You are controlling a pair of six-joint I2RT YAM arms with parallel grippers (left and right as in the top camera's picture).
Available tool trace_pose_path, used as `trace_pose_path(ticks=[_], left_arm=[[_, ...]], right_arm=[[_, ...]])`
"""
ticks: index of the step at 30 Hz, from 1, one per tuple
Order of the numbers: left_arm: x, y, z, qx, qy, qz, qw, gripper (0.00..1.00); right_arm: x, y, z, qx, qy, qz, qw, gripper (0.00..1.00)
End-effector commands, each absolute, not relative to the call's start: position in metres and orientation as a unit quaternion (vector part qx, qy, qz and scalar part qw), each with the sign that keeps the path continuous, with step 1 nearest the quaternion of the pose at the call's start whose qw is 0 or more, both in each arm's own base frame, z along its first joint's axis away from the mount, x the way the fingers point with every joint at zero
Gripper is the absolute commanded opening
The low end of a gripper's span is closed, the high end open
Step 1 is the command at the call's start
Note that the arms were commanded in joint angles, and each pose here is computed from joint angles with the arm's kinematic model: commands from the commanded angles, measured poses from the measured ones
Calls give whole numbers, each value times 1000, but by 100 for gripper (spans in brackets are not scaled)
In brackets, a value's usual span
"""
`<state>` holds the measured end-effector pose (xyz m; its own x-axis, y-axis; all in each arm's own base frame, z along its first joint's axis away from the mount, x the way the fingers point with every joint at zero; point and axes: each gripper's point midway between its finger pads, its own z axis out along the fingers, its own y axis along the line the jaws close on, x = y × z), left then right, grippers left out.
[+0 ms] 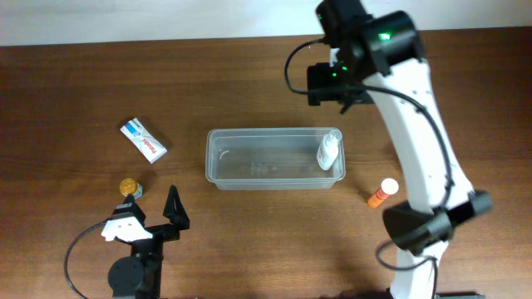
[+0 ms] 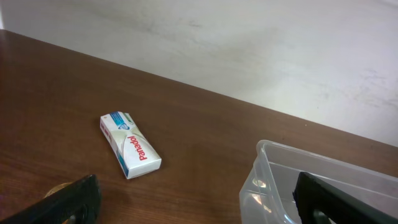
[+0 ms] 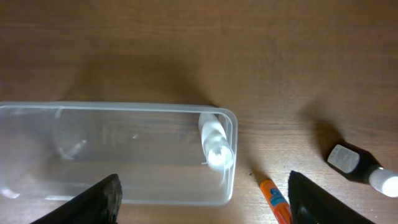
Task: Pack container
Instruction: 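Move the right gripper over the dark white-capped bottle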
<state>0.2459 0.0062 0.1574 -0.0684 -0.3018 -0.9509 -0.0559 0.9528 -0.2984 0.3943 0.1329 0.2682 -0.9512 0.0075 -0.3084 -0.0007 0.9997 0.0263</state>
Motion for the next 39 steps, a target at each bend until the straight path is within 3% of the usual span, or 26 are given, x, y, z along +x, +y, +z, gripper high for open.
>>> trace_pose_path(ticks=[1, 7, 18, 28, 39], left_arm=[[246, 5, 157, -118, 725, -92, 673, 99], [246, 5, 157, -118, 725, -92, 673, 100], [246, 5, 157, -118, 725, -92, 673, 99], [246, 5, 157, -118, 725, -92, 673, 99], [246, 5, 157, -118, 725, -92, 673, 99]], right_arm=[[367, 116, 334, -4, 971, 42, 234, 84], [321, 87, 358, 14, 966, 44, 255, 86], [249, 17, 265, 115, 988, -14, 99, 91], [248, 13, 183, 126, 991, -21, 37, 91], [259, -43, 183, 228, 971, -21, 71, 92]])
